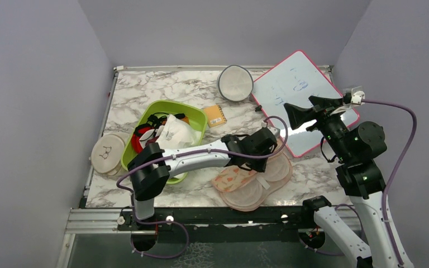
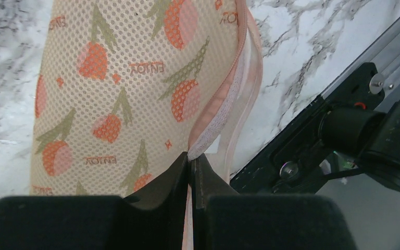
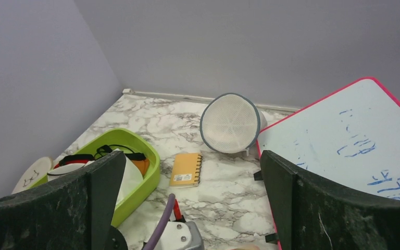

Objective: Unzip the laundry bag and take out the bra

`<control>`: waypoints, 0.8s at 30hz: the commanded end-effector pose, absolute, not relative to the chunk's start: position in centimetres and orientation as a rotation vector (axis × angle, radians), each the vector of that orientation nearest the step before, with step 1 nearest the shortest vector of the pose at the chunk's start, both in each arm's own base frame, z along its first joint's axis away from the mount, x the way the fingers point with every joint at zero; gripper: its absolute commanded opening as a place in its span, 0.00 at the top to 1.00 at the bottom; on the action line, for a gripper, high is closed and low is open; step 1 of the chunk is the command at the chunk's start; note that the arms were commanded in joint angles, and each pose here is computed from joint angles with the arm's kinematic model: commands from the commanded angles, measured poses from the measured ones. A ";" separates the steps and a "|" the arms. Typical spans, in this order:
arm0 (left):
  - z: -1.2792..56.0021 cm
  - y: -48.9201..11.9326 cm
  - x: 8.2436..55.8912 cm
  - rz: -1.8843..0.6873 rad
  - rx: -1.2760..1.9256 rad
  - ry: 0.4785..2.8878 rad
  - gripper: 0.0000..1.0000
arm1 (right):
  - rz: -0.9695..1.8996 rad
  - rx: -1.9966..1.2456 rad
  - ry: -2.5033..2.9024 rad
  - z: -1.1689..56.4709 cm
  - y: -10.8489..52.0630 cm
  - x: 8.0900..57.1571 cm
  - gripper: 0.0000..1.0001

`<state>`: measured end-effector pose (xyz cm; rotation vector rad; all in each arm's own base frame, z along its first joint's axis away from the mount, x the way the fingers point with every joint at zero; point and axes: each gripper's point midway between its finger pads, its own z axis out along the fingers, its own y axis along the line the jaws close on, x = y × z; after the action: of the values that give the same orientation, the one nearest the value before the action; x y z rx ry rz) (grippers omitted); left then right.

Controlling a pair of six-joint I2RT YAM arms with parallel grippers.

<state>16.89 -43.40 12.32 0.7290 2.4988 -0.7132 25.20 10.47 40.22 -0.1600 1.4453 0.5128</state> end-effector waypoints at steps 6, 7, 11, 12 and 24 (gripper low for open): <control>8.5 -47.5 14.4 -0.798 0.567 2.536 1.00 | 0.487 -0.139 1.407 41.7 9.8 24.5 0.00; 8.0 -47.8 14.1 -0.808 0.571 2.541 1.00 | 0.487 -0.139 1.411 41.6 9.8 24.5 0.00; 6.0 -48.6 12.8 -0.822 0.613 2.550 1.00 | 0.486 -0.139 1.420 41.2 9.8 24.6 0.00; 5.5 -48.8 12.5 -0.828 0.619 2.554 1.00 | 0.485 -0.140 1.426 41.0 9.8 24.7 0.00; 1.9 -46.5 10.4 -0.882 0.637 2.573 0.71 | 0.482 -0.142 1.435 40.6 9.8 24.7 0.00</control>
<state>11.40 -47.31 2.74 0.6171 2.5755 -0.8420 24.98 9.98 40.22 -0.1413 1.4461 0.4948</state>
